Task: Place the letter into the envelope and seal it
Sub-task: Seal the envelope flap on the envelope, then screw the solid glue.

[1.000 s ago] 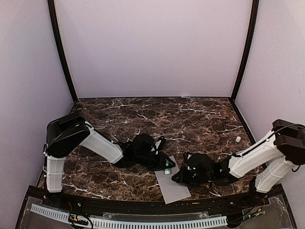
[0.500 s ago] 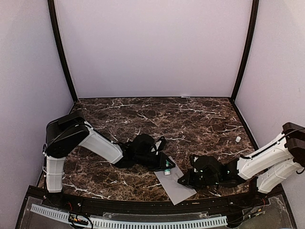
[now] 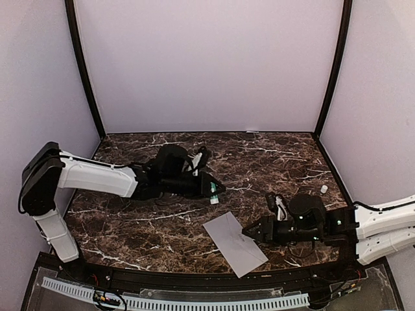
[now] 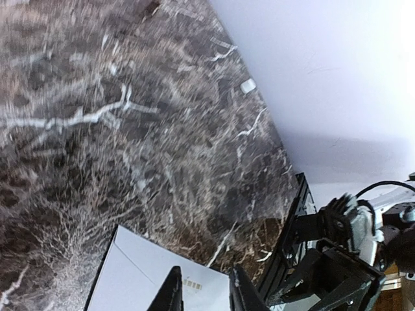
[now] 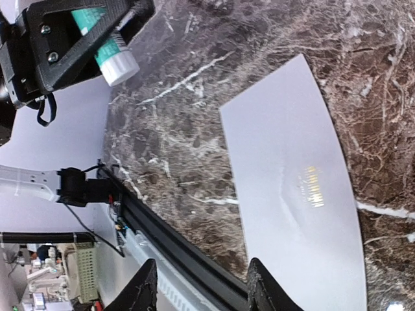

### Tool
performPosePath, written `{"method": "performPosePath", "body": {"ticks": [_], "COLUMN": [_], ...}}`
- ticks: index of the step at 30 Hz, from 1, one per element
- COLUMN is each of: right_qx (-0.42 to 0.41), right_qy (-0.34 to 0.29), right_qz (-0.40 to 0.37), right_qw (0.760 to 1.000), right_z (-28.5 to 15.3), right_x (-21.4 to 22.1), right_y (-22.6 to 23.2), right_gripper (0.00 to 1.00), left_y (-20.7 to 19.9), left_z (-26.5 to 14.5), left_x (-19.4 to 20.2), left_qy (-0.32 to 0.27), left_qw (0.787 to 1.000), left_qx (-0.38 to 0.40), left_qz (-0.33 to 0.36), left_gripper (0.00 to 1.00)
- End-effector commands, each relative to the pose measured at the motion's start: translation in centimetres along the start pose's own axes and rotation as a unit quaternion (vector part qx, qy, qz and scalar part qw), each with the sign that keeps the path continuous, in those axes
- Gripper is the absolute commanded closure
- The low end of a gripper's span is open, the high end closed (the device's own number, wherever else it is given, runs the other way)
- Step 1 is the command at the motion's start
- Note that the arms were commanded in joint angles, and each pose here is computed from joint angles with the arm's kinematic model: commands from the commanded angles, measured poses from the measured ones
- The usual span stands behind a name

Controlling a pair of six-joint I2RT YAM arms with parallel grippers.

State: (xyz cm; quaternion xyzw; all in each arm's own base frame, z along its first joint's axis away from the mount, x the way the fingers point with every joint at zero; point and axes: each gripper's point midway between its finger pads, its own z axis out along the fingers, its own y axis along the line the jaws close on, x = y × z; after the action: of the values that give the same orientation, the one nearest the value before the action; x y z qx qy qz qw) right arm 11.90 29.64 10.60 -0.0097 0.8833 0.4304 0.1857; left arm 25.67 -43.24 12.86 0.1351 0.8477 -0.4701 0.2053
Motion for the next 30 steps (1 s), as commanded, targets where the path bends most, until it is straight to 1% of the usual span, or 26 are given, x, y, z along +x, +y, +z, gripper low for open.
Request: {"method": "performPosePath", "body": {"ticks": [1, 2, 5, 6, 7, 9, 15, 18, 21, 24, 30], "right_qx": [-0.074, -0.101, -0.167, -0.180, -0.191, -0.207, -0.265, -0.266, -0.277, -0.289, -0.292], "right_qy": [-0.015, -0.018, -0.025, -0.023, -0.022, -0.024, -0.061, -0.082, -0.086, -0.075, -0.081], "right_qz": [-0.028, -0.040, -0.094, -0.111, -0.127, -0.155, -0.216, -0.228, -0.229, -0.233, -0.238], "right_qw": [0.997, 0.994, 0.981, 0.977, 0.973, 0.966, 0.938, 0.933, 0.929, 0.925, 0.923], "right_z": [-2.2, -2.8, -4.2, -4.5, -4.7, -4.9, -5.9, -5.6, -5.2, -4.8, -4.6], "right_x": [-1.6, -1.9, -2.4, -2.5, -2.5, -2.5, -2.4, -2.5, -2.4, -1.7, -1.6], "right_y": [4.1, 5.5, 9.4, 10.5, 11.5, 13.6, 20.1, 21.2, 22.0, 22.6, 23.2], "right_gripper": [0.51, 0.48, 0.41, 0.40, 0.39, 0.38, 0.37, 0.38, 0.43, 0.48, 0.48], "left_y": [-3.7, -5.0, -7.0, -8.3, -9.1, -11.7, -17.1, -18.5, -19.0, -19.4, -20.0], "left_z": [-4.6, -5.8, -7.7, -8.8, -9.1, -10.5, -12.9, -13.7, -14.2, -14.4, -14.4], "left_x": [-2.1, -2.5, -1.5, -1.8, -1.1, -0.6, 1.5, 2.0, 2.1, 2.1, 2.4], "left_qy": [-0.033, -0.043, -0.040, -0.051, -0.043, -0.047, -0.038, -0.040, -0.043, -0.045, -0.042], "left_qw": [0.997, 0.995, 0.992, 0.989, 0.987, 0.980, 0.960, 0.955, 0.954, 0.953, 0.951], "left_qx": [0.015, 0.029, 0.075, 0.096, 0.110, 0.145, 0.222, 0.241, 0.248, 0.252, 0.258], "left_qz": [0.075, 0.084, 0.093, 0.101, 0.107, 0.128, 0.168, 0.167, 0.163, 0.161, 0.162], "left_gripper": [0.97, 0.97, 0.97, 0.97, 0.97, 0.97, 0.97, 0.97, 0.97, 0.97, 0.97]}}
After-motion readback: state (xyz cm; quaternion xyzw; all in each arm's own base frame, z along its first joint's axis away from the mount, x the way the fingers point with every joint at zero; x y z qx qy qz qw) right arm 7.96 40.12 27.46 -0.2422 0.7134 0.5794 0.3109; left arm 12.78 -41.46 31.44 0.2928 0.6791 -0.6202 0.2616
